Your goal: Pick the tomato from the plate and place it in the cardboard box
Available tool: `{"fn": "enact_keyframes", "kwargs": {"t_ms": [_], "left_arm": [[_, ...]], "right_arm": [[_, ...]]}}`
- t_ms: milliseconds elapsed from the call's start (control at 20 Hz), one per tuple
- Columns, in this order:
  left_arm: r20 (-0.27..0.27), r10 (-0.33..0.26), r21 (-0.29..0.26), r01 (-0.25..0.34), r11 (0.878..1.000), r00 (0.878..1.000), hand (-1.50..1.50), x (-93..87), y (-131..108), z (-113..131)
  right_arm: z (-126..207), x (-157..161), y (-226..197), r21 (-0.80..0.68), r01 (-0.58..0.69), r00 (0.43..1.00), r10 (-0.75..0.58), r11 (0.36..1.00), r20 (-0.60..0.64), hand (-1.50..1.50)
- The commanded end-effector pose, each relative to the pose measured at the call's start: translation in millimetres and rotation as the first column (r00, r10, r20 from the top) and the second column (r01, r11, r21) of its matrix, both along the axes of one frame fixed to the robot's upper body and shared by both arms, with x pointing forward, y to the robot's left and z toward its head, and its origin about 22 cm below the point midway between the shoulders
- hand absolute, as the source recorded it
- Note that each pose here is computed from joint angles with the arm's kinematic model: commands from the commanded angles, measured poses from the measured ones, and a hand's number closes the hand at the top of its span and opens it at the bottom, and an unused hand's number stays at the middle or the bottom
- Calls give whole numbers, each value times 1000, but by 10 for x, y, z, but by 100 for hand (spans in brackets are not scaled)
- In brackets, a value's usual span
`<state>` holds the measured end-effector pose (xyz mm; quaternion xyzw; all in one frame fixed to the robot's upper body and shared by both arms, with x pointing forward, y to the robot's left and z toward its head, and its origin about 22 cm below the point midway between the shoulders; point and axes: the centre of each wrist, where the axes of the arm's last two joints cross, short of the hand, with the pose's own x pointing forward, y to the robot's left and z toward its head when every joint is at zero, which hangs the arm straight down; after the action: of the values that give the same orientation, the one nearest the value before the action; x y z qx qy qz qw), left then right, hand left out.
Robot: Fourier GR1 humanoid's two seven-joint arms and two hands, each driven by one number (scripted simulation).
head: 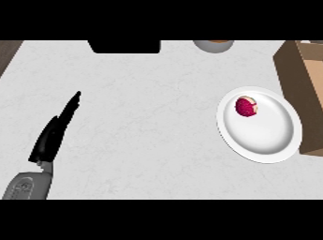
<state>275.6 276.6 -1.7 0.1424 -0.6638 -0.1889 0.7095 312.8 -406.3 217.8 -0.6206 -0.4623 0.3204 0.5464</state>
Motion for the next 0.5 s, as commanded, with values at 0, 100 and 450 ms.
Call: {"fn": "enact_keyframes", "kwargs": {"t_ms": [0,100,450], "left_arm": [[0,3,6,-3,1000,1000,0,49,98,-5],[1,-8,3,8,1000,1000,0,-14,-41,-19],[-2,-3,-16,3,1000,1000,0,66,28,-112]], "right_arm": [[-275,159,-289,87,45,994,-35,995,-108,150],[-415,163,-452,159,78,969,-38,984,-242,150],[-862,302,-585,341,-101,977,158,935,-144,-150]]}}
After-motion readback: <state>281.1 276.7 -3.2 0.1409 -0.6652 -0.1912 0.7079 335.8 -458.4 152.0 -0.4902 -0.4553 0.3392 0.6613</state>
